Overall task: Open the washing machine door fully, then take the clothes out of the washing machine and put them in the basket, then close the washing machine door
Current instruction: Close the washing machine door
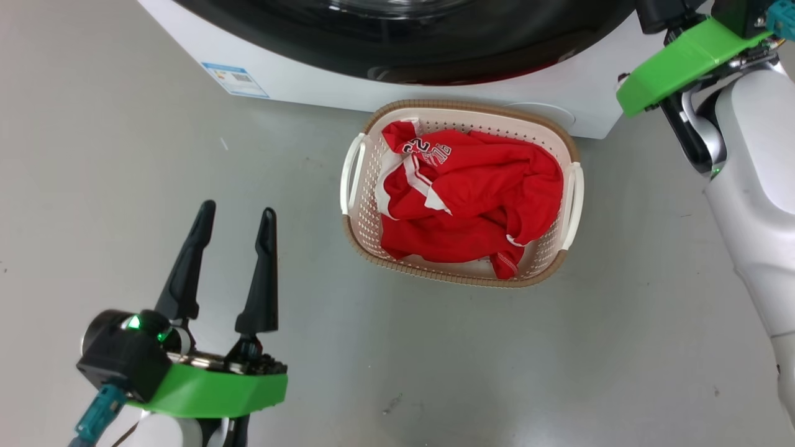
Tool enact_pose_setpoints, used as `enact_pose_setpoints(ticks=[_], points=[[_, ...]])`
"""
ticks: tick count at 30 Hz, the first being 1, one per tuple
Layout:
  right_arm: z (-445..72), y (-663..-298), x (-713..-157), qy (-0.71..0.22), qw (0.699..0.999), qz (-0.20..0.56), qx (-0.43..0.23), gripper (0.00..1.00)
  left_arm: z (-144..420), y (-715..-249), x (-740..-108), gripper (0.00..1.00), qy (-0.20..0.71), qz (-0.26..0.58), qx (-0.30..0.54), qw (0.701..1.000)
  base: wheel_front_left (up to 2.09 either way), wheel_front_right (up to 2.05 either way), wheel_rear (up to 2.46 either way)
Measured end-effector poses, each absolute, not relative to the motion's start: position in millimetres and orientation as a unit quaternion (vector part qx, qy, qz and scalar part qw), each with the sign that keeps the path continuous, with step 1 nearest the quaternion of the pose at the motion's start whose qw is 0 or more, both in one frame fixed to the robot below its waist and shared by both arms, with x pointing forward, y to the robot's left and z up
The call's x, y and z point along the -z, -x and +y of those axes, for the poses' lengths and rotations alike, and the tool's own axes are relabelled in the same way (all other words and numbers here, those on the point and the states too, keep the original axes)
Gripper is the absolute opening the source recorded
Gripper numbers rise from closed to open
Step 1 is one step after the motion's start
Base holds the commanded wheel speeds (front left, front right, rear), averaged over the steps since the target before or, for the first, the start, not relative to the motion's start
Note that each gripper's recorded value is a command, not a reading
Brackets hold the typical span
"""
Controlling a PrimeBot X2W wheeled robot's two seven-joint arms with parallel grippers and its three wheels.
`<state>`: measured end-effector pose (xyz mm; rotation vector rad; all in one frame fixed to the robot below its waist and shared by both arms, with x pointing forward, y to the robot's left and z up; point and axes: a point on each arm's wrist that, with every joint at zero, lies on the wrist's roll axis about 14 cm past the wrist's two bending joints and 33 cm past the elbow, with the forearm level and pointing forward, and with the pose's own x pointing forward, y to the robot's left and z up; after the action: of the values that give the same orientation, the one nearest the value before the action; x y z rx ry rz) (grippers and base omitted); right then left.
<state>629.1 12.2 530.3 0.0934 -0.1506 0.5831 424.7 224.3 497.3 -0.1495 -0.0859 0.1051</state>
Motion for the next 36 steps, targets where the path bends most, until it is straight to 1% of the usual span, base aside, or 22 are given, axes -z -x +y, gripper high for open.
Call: enact_pose_setpoints(ticks=[9, 19, 20, 21, 25, 28, 32, 36], points=[[23.8, -633.9, -528.8, -0.055, 0.954, -0.072, -0.287, 0.0, 229.0, -427.3, -499.8, 1.0, 0.07, -0.047, -0.057, 0.995, 0.0, 0.0, 0.0], [18.8, -628.6, -538.6, -0.061, 0.957, -0.074, -0.275, 0.0, 225.8, -428.8, -505.5, 1.0, 0.076, -0.056, -0.053, 0.994, 0.0, 0.0, 0.0], [16.5, -627.4, -539.4, -0.063, 0.958, -0.075, -0.269, 0.09, 224.9, -429.2, -506.2, 1.0, 0.077, -0.057, -0.052, 0.994, 0.0, 0.0, 0.0], [14.3, -625.6, -539.0, -0.065, 0.959, -0.074, -0.267, 1.0, 223.6, -429.8, -506.8, 1.0, 0.078, -0.058, -0.05, 0.994, 0.0, 0.0, 0.0], [3.9, -610.6, -526.3, -0.066, 0.962, -0.06, -0.257, 1.0, 217.7, -431.8, -509.2, 1.0, 0.088, -0.062, -0.042, 0.993, 0.0, 0.0, 0.0], [-4.9, -595.1, -524.2, -0.067, 0.964, -0.065, -0.249, 1.0, 214.6, -433.7, -511.3, 1.0, 0.095, -0.066, -0.039, 0.992, 0.0, 0.0, 0.0], [-16.9, -570.6, -521.1, -0.07, 0.966, -0.069, -0.237, 1.0, 210.3, -436.7, -514.3, 1.0, 0.101, -0.072, -0.033, 0.992, 0.0, 0.0, 0.0], [-33.2, -543.5, -506.9, -0.064, 0.971, -0.052, -0.224, 1.0, 199.8, -437.1, -510.1, 1.0, 0.109, -0.065, -0.02, 0.992, 0.0, 0.0, 0.0]])
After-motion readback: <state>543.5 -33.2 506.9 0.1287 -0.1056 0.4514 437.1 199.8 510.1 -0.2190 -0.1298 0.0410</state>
